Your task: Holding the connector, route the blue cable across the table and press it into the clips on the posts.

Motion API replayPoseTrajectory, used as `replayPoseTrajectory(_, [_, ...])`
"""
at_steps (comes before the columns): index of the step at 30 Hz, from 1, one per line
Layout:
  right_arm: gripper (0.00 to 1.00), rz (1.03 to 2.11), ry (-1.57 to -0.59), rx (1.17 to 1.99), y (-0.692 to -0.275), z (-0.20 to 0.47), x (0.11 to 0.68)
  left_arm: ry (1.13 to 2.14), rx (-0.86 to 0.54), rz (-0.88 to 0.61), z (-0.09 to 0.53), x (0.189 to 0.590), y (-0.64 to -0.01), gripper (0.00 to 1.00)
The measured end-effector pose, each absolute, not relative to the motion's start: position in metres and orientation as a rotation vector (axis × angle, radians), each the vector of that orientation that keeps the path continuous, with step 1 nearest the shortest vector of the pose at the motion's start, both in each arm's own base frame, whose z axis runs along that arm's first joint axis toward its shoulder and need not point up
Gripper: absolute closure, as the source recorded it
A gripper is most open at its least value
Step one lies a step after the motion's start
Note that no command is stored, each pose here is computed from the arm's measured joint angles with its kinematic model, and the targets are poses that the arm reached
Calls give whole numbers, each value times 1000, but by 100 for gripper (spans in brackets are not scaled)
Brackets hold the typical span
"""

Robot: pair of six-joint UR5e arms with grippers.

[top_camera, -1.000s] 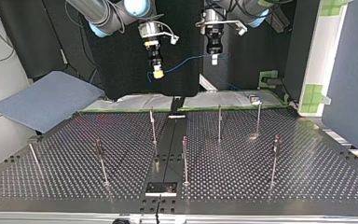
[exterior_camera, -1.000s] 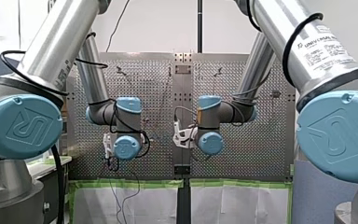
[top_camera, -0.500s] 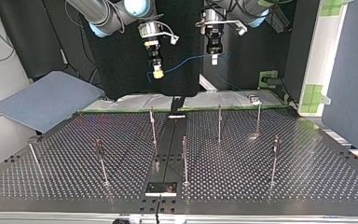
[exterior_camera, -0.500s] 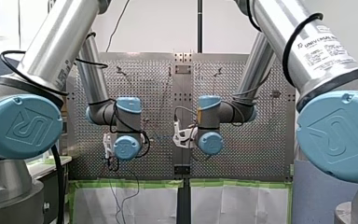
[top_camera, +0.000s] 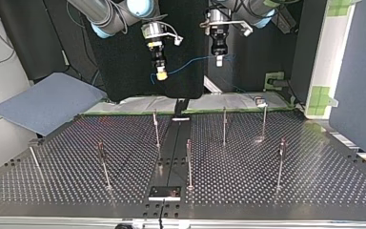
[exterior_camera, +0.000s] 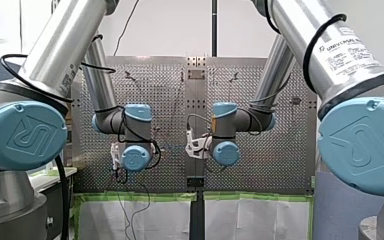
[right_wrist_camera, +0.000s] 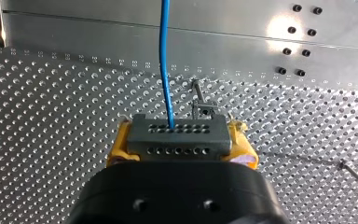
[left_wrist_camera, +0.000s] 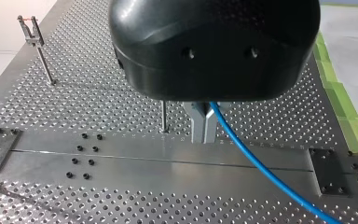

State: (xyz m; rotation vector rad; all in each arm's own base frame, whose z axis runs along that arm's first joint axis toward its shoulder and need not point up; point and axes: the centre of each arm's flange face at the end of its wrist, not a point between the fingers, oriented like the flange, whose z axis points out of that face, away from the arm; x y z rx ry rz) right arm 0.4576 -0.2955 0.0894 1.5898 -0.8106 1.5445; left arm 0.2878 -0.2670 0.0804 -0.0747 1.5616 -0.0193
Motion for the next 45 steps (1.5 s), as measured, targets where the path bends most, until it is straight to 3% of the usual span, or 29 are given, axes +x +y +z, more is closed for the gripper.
replayPoseTrajectory(45, [100,1547,-811,1596,-294,89,461,1591,-69,0,74,287,-261,98])
